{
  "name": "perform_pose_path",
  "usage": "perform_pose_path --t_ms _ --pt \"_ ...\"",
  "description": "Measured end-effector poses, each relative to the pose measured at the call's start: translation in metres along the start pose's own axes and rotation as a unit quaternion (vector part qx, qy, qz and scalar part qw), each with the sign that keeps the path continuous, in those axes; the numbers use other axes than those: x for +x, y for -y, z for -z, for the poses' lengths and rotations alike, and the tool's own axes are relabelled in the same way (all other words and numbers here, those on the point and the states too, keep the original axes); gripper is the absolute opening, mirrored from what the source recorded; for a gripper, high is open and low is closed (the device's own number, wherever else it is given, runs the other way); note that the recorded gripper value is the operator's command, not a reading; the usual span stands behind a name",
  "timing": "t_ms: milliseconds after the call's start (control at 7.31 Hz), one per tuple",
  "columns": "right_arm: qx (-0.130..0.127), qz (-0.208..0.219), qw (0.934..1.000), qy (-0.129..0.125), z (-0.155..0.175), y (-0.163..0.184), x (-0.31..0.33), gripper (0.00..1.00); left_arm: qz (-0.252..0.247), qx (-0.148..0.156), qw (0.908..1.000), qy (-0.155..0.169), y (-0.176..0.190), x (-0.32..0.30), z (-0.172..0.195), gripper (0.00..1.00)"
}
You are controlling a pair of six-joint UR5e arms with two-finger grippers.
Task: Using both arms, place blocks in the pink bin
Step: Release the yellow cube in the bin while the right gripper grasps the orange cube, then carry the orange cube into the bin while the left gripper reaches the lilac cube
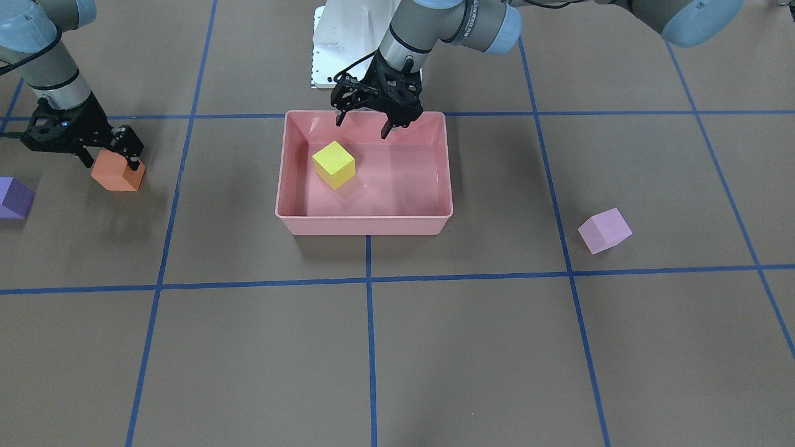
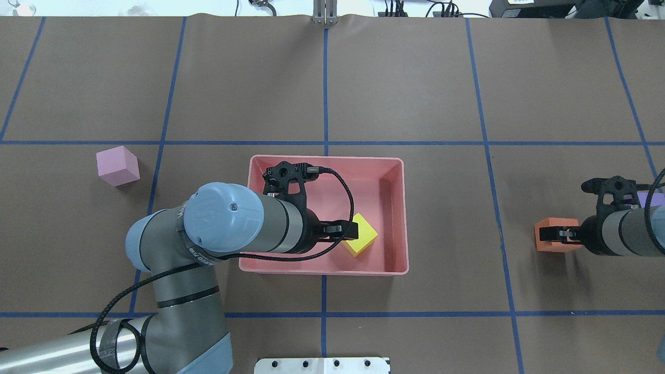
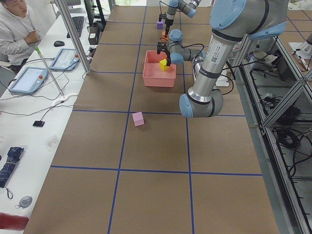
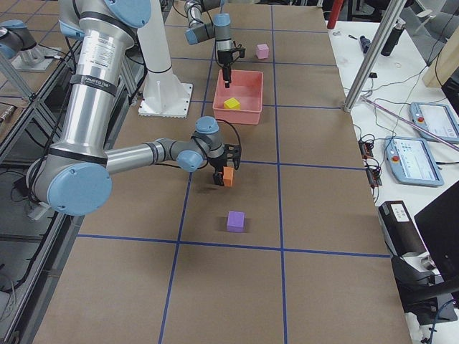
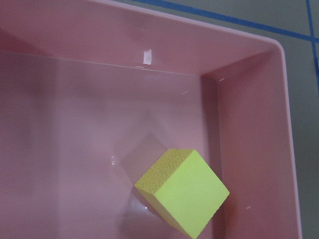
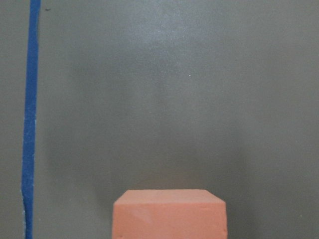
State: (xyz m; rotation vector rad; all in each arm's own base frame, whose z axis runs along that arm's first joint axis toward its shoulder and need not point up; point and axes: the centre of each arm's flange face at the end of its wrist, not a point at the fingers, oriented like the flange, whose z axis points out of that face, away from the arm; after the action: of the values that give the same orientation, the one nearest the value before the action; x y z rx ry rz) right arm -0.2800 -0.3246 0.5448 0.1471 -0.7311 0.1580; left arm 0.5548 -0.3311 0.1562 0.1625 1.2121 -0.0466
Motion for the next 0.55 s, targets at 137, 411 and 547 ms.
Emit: perform_pose_path --t_ms 137,411,547 --pt "-0.002 -0.002 1.0 0.001 -0.002 -0.001 -0.003 0.0 -0.002 0.0 1.0 0.002 0.0 -0.002 -0.001 1.0" --pt "-0.002 -0.002 0.9999 0.016 0.003 0.002 -0.017 0.0 -0.011 0.001 0.9999 0.002 0.003 -0.003 0.001 1.0" --pt "-0.002 -0.004 0.9995 0.03 0.014 0.006 -0.026 0.0 -0.026 -0.001 0.9996 0.001 0.009 -0.007 0.011 1.0"
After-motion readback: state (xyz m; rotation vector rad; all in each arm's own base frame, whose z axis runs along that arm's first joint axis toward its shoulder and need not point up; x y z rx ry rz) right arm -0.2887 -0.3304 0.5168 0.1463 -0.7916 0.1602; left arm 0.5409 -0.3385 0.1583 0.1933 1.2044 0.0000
